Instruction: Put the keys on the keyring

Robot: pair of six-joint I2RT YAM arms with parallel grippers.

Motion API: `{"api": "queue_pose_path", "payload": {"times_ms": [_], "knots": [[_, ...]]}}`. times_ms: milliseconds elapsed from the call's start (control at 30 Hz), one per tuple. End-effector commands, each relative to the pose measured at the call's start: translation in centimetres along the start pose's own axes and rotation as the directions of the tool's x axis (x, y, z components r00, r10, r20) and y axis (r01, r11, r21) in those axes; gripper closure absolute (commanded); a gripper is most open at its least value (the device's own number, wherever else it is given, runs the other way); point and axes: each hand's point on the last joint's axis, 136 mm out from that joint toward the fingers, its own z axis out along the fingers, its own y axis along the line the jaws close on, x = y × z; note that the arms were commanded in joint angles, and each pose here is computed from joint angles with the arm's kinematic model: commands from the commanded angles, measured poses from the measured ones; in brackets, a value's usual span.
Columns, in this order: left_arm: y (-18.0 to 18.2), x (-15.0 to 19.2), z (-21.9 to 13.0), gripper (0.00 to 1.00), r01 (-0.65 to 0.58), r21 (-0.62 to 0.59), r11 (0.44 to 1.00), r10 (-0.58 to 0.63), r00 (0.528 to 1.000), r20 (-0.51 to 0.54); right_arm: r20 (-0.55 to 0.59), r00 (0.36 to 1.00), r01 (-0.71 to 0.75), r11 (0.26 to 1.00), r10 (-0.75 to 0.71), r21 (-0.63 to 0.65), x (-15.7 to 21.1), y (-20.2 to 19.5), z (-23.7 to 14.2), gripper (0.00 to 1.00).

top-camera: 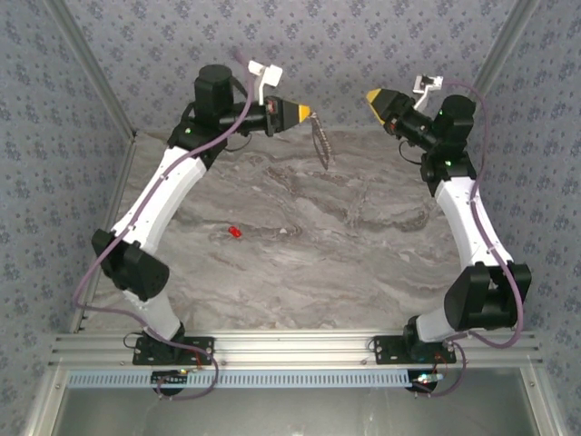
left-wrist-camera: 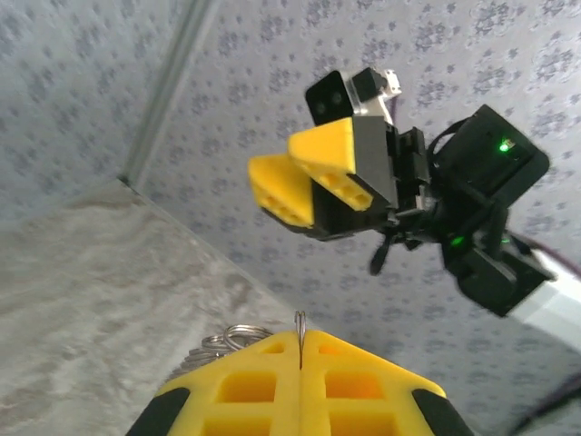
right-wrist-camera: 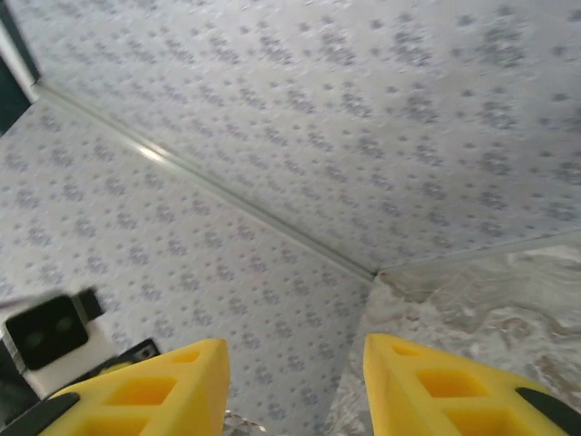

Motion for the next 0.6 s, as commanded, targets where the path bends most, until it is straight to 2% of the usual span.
{"api": "queue_pose_path", "payload": {"times_ms": [0, 100, 200, 300, 400, 567], "knots": [[-2.4, -3.0, -2.5, 1.00, -0.333, -0.075, 0.940, 0.342, 0.921, 0.188, 0.030, 0.999, 0.034, 0.996, -0.037, 0.088, 0.5, -0.3, -1.1, 0.54], [-3.1, -3.6, -4.2, 1.00, -0.481, -0.179, 0.858, 0.513, 0.804, 0.301, 0.052, 0.996, 0.059, 0.985, -0.068, 0.164, 1.1, -1.4, -1.6, 0.45], [-3.6, -3.8, -4.7, 1.00, -0.522, -0.192, 0.831, 0.556, 0.779, 0.290, 0.074, 0.989, 0.098, 0.943, -0.127, 0.319, 1.5, -2.9, -2.5, 0.27], [-4.8, -4.1, -5.1, 1.00, -0.570, -0.178, 0.802, 0.594, 0.733, 0.330, 0.023, 0.977, 0.182, 0.888, -0.212, 0.422, 2.7, -3.5, -2.7, 0.22], [-6.1, -4.6, -5.4, 1.00, -0.607, -0.146, 0.781, 0.614, 0.704, 0.357, -0.003, 0.973, 0.212, 0.883, -0.232, 0.418, 3.6, -3.7, -2.3, 0.21], [-8.5, -5.1, -5.6, 1.00, -0.653, -0.059, 0.755, 0.619, 0.680, 0.394, -0.016, 0.977, 0.208, 0.939, -0.212, 0.276, 4.8, -2.4, -1.0, 0.22]]}}
